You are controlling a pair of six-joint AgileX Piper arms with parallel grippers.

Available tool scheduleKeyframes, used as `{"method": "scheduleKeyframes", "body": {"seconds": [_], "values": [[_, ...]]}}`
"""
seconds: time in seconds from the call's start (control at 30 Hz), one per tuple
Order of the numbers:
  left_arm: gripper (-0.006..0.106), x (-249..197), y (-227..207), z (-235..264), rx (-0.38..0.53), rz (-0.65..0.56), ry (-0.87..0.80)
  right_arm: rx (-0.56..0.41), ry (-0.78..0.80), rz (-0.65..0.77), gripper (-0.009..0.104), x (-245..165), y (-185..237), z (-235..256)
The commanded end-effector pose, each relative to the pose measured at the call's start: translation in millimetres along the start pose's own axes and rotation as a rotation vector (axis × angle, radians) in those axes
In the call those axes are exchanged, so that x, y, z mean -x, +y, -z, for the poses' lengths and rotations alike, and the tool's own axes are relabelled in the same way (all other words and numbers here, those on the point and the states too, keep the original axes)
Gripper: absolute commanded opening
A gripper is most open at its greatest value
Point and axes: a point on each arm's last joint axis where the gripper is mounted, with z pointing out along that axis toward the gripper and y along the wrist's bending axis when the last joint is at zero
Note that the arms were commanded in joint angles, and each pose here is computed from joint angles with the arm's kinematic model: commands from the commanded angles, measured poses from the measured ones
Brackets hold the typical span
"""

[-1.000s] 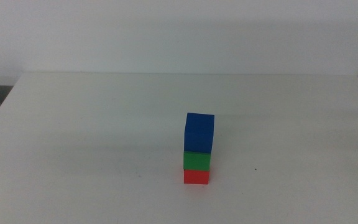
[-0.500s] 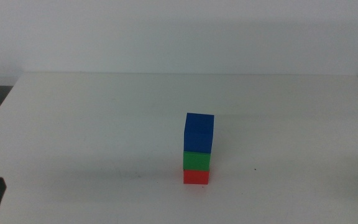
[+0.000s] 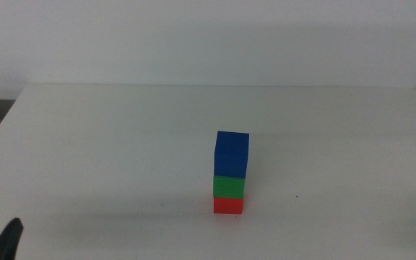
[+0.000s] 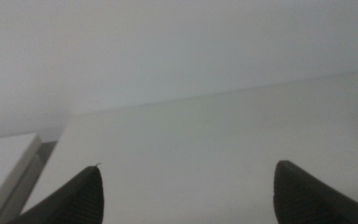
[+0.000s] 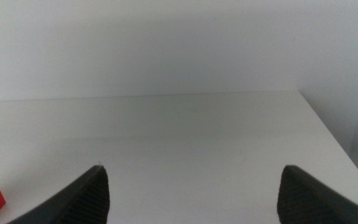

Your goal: Stack red cubes first, then green, then blue cubes in a specific spot.

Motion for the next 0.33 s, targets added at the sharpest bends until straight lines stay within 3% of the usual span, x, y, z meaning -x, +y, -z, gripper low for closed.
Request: {"method": "scheduleKeyframes", "body": {"seconds": [0.0, 0.3], "values": [[0.094, 2.7, 1.6, 0.4, 0.026, 0.019, -0.031, -0.005, -0.019, 0.019, 0.088, 0.8, -0.3, 0.1], [0.094, 2.7, 3.6, 0.5, 0.062, 0.025, -0.03, -0.005, -0.021, 0.019, 0.088, 0.9, -0.3, 0.1]]}}
